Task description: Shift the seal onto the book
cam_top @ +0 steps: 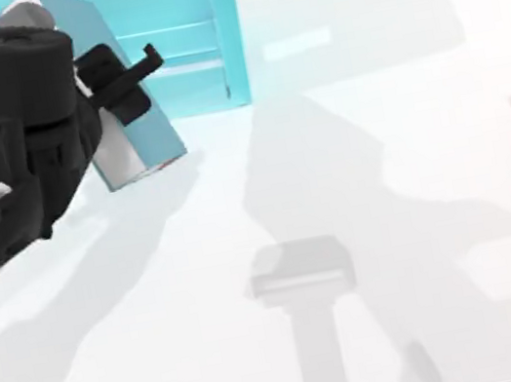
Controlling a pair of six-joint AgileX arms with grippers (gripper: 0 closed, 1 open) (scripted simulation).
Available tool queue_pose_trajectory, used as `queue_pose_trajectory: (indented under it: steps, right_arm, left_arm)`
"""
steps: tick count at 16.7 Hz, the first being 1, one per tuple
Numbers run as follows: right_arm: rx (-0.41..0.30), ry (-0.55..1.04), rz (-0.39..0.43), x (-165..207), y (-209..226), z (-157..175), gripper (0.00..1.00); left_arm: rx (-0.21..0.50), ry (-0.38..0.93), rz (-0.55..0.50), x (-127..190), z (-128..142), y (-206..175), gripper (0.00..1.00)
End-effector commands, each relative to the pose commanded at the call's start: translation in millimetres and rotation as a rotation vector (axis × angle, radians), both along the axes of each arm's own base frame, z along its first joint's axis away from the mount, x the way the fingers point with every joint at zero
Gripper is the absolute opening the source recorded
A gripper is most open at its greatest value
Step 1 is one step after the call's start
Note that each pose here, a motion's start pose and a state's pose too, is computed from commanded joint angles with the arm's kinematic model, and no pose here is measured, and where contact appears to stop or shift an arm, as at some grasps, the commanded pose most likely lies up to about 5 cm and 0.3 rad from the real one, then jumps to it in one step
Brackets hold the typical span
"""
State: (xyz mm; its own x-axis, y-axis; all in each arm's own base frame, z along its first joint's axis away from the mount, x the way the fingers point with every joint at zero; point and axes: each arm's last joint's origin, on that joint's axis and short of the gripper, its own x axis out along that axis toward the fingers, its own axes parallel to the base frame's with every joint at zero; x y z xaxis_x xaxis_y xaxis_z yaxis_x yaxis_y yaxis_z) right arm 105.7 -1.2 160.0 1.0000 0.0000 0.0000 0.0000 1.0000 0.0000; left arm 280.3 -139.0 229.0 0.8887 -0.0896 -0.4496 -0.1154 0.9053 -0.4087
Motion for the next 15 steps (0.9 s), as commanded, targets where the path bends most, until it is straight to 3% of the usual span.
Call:
queue_pose_trajectory:
  steps: [3, 7, 12, 15]
  right_arm:
    - [0.000, 0.000, 0.000, 0.0, 0.0, 0.0, 1.00]
    - [0.000, 0.000, 0.000, 0.0, 0.0, 0.0, 1.00]
    - [0.000, 0.000, 0.000, 0.0, 0.0, 0.0, 1.00]
    - [0.000, 0.000, 0.000, 0.0, 0.0, 0.0, 1.00]
  left_arm:
    - [-0.120, 0.181, 0.141, -2.4, -30.9, -39.2, 0.00]
    - [-0.199, 0.302, 0.394, -15.0, -72.7, -88.9, 0.00]
    - [-0.287, 0.192, 0.671, -37.0, -111.0, -144.6, 0.00]
    - [-0.398, 0.036, 0.755, -48.6, -120.9, -176.8, 0.00]
